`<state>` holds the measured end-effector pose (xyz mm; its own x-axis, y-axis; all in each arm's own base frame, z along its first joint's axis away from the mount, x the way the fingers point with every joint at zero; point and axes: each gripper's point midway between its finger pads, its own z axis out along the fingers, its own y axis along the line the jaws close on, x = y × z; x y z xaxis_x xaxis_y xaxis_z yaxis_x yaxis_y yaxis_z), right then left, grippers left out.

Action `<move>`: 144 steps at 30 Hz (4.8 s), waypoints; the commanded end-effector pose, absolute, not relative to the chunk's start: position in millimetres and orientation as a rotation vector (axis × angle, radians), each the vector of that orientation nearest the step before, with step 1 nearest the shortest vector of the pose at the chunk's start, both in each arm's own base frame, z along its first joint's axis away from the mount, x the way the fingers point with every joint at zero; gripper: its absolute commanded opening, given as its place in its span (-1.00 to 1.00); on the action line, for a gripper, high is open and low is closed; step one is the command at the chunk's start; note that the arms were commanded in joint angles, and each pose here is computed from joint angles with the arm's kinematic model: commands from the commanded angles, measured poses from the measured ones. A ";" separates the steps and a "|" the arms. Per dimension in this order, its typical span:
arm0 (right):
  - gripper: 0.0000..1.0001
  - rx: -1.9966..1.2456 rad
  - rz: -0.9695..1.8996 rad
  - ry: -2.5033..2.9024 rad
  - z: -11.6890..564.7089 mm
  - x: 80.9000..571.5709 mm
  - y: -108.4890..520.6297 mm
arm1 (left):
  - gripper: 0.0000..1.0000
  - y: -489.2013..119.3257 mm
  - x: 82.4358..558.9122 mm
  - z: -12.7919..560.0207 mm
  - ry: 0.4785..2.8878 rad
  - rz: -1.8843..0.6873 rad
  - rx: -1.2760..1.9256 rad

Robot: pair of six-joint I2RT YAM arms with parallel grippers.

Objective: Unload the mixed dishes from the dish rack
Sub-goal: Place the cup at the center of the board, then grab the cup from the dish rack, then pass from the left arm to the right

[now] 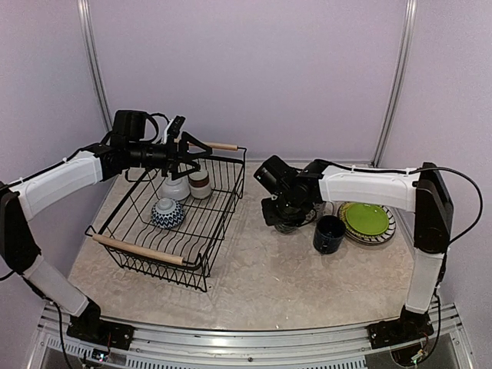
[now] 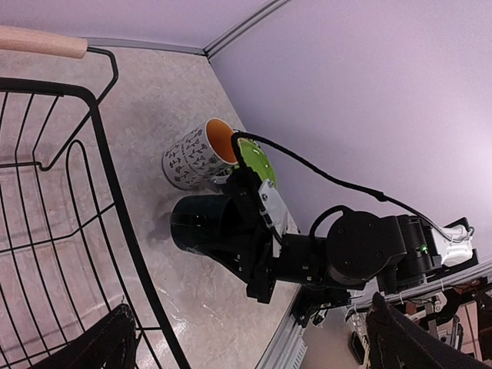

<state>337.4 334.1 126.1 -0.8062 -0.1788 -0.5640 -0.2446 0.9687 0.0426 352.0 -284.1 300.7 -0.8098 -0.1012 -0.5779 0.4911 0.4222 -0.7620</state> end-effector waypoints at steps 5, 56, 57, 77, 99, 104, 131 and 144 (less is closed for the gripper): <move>-1.00 -0.312 0.012 2.621 102.5 356.3 310.2 | 0.98 -277.9 350.9 324.8 2.066 -1.363 0.355; 0.83 -0.276 0.398 2.242 196.7 299.6 284.1 | 0.98 -206.8 492.5 171.6 2.521 -0.406 0.057; 0.83 -0.272 0.401 2.238 198.1 299.0 282.9 | 0.98 -207.8 497.4 166.1 2.529 -0.395 0.079; 0.89 -0.273 0.423 2.228 204.9 299.8 286.7 | 0.55 -218.1 533.2 96.6 2.634 -0.227 0.197; 0.89 -0.256 0.502 2.222 209.7 295.1 292.3 | 0.65 -225.5 516.9 73.8 2.679 -0.081 0.258; 0.89 -0.261 0.513 2.219 211.0 295.3 295.2 | 0.37 -222.2 515.7 79.2 2.675 -0.068 0.248; 0.90 -0.301 0.614 2.204 213.7 302.4 324.6 | -0.03 -221.8 442.6 255.8 2.466 -0.544 0.179; 0.91 -0.367 1.368 1.822 291.0 277.1 408.2 | -0.05 -287.5 360.6 345.2 2.054 -1.471 0.443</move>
